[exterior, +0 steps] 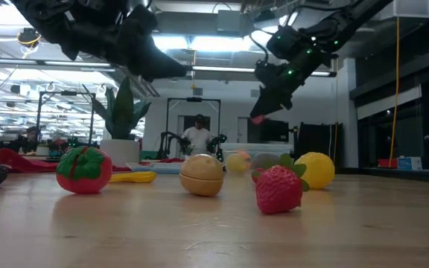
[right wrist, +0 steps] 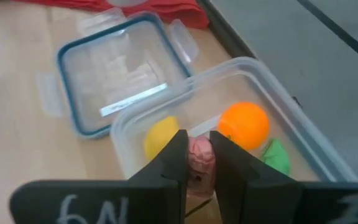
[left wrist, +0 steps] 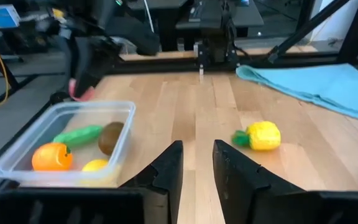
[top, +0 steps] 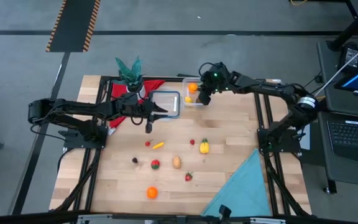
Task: Pick and placing Produce into tupperware
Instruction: Put the peach into the transparent bin
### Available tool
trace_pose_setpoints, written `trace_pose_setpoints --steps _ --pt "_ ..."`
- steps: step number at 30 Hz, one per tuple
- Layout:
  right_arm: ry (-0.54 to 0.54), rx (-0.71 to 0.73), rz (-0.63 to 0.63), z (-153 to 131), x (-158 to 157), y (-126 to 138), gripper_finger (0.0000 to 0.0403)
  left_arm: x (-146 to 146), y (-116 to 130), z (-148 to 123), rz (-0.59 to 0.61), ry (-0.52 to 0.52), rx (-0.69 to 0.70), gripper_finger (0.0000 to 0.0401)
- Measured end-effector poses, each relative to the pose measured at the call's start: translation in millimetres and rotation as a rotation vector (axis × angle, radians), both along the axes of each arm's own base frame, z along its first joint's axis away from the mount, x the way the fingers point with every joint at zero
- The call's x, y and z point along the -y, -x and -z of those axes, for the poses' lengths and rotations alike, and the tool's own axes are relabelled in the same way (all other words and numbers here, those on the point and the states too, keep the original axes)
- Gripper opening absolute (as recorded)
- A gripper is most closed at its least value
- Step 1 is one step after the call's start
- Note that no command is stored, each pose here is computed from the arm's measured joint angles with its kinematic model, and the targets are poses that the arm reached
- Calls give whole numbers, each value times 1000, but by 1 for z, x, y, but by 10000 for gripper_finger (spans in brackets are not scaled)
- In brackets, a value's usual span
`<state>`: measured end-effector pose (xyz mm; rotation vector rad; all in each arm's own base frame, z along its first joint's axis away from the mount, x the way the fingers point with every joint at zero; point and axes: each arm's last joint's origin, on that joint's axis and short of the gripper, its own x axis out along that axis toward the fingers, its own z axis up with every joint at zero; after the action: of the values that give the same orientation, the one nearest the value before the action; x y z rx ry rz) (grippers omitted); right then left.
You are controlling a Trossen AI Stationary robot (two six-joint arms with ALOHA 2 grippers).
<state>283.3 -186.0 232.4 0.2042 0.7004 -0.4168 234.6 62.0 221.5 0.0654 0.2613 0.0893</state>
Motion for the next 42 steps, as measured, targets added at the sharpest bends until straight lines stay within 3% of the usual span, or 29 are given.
trace_pose_setpoints --steps 20,30,42 --pt "-83 -117 29 57 23 -16 56 0 1 2 0 7 -22 83" --pt "-82 -117 28 60 24 -17 59 0 1 2 0 7 -22 83" --pt "-64 -99 26 58 25 -19 112 0 1 2 -4 19 -21 82"
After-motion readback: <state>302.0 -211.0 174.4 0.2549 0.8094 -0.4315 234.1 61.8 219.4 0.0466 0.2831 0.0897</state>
